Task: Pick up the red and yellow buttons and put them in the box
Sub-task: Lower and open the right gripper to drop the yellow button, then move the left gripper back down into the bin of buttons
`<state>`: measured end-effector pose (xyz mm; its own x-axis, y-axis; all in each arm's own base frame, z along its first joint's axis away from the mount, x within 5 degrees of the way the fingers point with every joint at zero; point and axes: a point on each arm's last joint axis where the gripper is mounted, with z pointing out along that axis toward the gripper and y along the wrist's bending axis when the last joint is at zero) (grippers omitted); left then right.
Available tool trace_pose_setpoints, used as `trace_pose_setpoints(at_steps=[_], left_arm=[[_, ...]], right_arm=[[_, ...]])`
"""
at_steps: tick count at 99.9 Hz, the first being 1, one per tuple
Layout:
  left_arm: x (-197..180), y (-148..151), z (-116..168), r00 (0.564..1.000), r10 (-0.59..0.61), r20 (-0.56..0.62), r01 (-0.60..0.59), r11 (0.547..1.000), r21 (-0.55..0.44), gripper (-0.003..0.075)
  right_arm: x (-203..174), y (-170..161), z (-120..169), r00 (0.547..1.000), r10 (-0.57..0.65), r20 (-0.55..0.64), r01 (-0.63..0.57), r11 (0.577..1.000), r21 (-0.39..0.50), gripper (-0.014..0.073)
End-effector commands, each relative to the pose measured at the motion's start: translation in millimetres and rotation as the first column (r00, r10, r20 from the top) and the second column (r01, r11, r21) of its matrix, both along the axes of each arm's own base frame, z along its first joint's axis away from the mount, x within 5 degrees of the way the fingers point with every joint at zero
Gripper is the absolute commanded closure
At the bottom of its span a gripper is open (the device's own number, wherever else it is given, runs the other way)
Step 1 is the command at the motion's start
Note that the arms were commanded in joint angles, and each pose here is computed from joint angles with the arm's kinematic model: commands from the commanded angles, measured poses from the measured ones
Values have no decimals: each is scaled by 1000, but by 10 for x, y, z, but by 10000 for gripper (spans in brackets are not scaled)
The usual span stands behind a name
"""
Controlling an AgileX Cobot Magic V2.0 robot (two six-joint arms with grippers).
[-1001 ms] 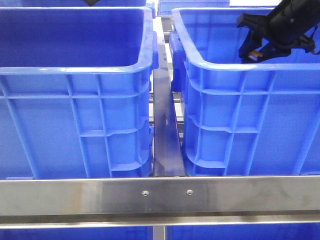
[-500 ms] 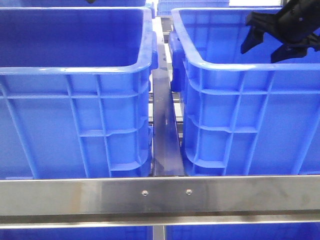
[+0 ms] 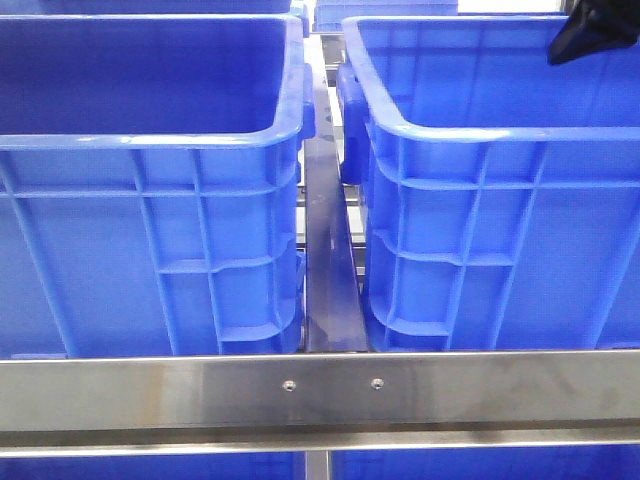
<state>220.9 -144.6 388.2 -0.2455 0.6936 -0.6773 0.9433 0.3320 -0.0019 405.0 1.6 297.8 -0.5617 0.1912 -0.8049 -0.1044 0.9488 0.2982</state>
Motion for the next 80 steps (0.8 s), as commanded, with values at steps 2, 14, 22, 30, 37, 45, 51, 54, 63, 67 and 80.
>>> trace_pose_setpoints(at_steps=[2,14,22,30,37,45,51,54,63,67,80], left_arm=[[-97,18,233,997,35,65,-30,997,-77,208],[-96,42,228,996,43,78,-39,998,-52,208],[-95,43,227,996,44,79,-40,998,-50,208],[-95,43,227,996,44,79,-40,998,-50,208],[-90,42,230,995,48,83,-44,998,-54,208],[-85,42,233,995,52,87,-47,997,-57,208],[-83,41,234,995,53,89,-48,997,-58,208],[-83,41,234,995,56,86,-51,997,-59,208],[-79,42,236,994,70,80,-65,996,-64,208],[-79,42,236,994,70,79,-65,996,-64,208],[-78,42,237,994,72,79,-67,996,-65,208]], right_arm=[[-282,-20,415,992,-17,124,20,999,-25,661],[-578,2,467,991,-16,133,20,999,-30,661],[-769,28,527,989,-7,144,12,1000,-29,661],[-980,59,603,987,9,158,-6,1000,-22,661],[-1157,92,659,986,32,166,-30,999,-16,661],[-1348,129,701,983,58,172,-57,998,-9,661],[-1498,157,734,981,79,180,-79,997,-6,661],[-1564,172,723,981,87,175,-89,996,0,661],[-1777,214,702,978,111,174,-116,993,21,661],[-1875,232,701,976,121,179,-127,991,28,661],[-2164,257,611,973,126,191,-134,991,28,661]])
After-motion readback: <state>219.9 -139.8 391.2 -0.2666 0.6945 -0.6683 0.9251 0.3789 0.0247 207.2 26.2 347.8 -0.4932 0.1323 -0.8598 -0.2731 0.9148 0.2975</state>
